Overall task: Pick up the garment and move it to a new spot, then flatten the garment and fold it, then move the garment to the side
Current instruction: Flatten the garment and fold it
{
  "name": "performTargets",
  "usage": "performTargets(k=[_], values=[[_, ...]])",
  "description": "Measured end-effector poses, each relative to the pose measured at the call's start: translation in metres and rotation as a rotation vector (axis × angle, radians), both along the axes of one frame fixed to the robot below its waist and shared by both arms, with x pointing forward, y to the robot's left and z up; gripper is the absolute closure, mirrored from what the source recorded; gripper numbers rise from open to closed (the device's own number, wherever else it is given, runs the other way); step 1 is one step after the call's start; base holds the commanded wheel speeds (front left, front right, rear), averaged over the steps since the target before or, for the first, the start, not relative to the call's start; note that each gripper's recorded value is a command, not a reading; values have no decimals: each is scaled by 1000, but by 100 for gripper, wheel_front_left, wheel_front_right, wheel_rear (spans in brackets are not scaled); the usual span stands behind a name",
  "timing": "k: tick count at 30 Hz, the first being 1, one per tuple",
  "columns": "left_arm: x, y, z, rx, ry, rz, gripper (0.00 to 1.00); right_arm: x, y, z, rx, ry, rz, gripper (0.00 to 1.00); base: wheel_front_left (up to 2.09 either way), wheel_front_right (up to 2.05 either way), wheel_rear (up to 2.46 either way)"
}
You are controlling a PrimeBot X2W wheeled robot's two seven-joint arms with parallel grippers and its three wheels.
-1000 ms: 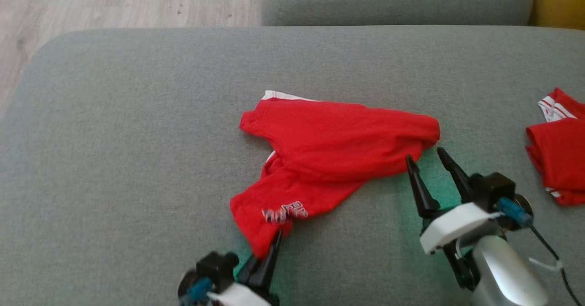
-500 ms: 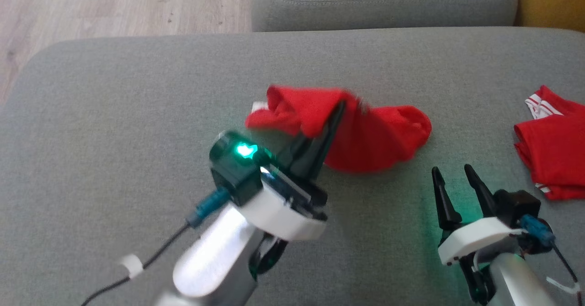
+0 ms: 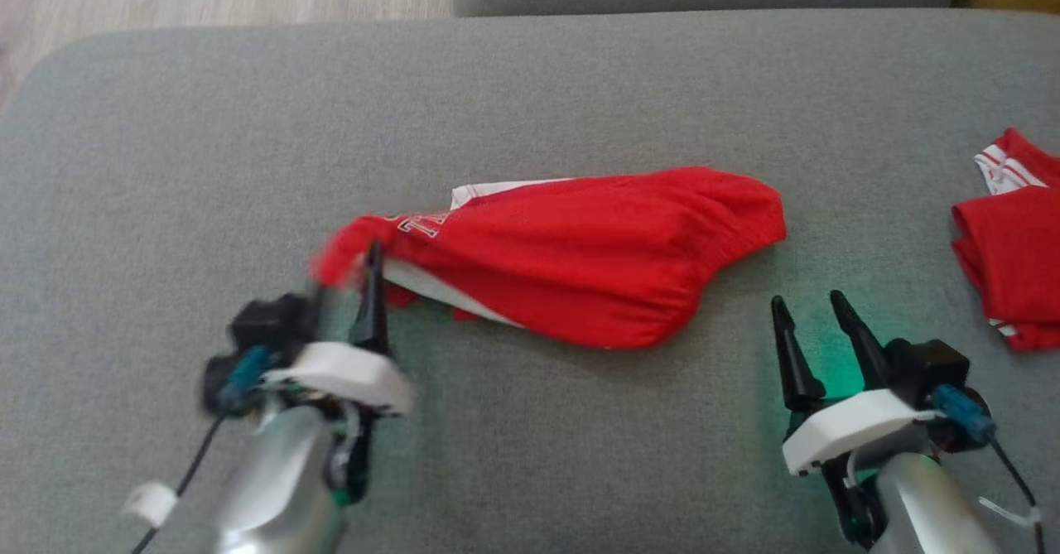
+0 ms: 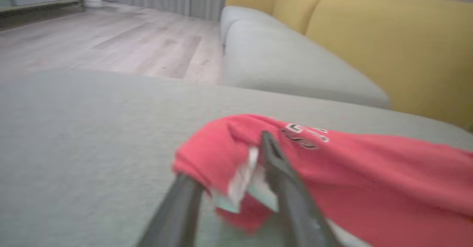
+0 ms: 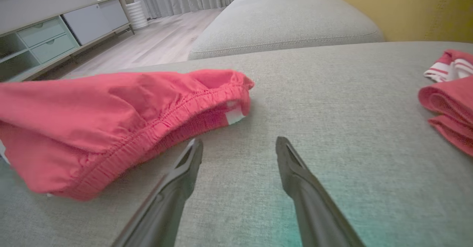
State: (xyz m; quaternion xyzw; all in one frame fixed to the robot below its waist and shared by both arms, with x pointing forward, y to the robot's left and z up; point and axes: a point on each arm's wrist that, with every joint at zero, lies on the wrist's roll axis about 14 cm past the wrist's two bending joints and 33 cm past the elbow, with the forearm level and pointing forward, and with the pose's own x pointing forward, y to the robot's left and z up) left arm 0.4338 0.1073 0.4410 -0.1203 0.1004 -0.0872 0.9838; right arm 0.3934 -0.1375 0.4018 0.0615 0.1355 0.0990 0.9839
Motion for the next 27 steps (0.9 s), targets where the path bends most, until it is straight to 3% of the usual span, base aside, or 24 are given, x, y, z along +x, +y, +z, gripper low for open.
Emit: performTargets(k=[4,17,27], values=[[-1,35,-9,39,24,101,0,5,16,1,5,-5,47,0,0,0,0],[-59,52,-21,15,31,149,0,-15,98,-2,90,33,288,0,0,0,0],[-80,50,-18,-13,27,158,0,-25,111,-15,138,102,311,0,0,0,0]])
